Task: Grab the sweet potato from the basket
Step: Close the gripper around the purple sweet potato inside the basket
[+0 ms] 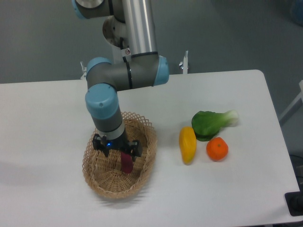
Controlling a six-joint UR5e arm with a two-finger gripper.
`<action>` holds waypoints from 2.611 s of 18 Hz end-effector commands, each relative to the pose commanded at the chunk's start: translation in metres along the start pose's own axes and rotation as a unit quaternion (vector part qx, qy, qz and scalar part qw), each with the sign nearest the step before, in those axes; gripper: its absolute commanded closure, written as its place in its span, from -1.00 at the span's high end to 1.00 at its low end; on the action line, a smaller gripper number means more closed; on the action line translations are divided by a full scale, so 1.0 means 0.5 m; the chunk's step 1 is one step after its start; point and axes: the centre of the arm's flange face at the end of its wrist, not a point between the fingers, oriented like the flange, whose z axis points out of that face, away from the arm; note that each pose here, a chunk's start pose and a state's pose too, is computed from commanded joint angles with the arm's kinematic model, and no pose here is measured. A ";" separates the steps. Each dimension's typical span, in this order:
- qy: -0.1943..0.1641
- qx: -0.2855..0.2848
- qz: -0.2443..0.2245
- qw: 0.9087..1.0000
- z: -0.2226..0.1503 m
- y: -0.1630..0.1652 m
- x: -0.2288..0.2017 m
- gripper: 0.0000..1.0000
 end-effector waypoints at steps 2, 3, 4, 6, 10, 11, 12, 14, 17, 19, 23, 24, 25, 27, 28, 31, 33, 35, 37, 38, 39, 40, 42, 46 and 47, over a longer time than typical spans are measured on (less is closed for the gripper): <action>0.000 0.000 0.003 1.000 0.000 -0.002 -0.001 1.00; 0.000 -0.001 0.005 1.000 0.001 -0.001 -0.001 1.00; -0.004 -0.005 0.008 1.000 0.005 0.002 -0.001 1.00; -0.017 -0.018 0.012 1.000 0.021 0.008 -0.004 1.00; -0.018 -0.021 0.012 1.000 0.027 0.011 -0.002 1.00; -0.019 -0.020 0.012 1.000 0.028 0.010 -0.002 1.00; -0.019 -0.023 0.011 1.000 0.033 0.012 -0.003 1.00; -0.018 -0.024 0.010 0.999 0.037 0.012 -0.001 1.00; -0.018 -0.028 0.009 0.999 0.046 0.013 -0.002 1.00; -0.017 -0.030 0.009 0.999 0.051 0.014 -0.001 1.00; -0.018 -0.035 0.008 0.999 0.061 0.015 -0.001 1.00; -0.023 -0.037 0.008 0.999 0.061 0.014 -0.003 1.00; -0.027 -0.038 0.009 0.999 0.061 0.015 -0.003 1.00; -0.030 -0.039 0.010 0.999 0.060 0.013 -0.007 1.00; -0.033 -0.041 0.012 0.999 0.062 0.014 -0.006 1.00; -0.039 -0.039 0.012 0.998 0.057 0.008 -0.013 0.68; -0.039 -0.038 0.014 0.998 0.056 0.007 -0.011 0.40; -0.040 -0.038 0.014 0.998 0.055 0.006 -0.014 0.13; -0.040 -0.038 0.015 0.998 0.054 0.006 -0.014 -0.06; -0.040 -0.038 0.020 0.998 0.052 0.006 -0.014 -0.10; -0.040 -0.037 0.024 0.998 0.050 0.006 -0.015 -0.11; -0.040 -0.037 0.026 0.998 0.049 0.007 -0.014 -0.11; -0.040 -0.035 0.025 0.998 0.044 0.006 -0.015 -0.11; -0.043 -0.029 0.042 0.998 0.028 0.003 -0.022 -0.11; -0.044 -0.027 0.044 0.998 0.023 0.004 -0.026 -0.11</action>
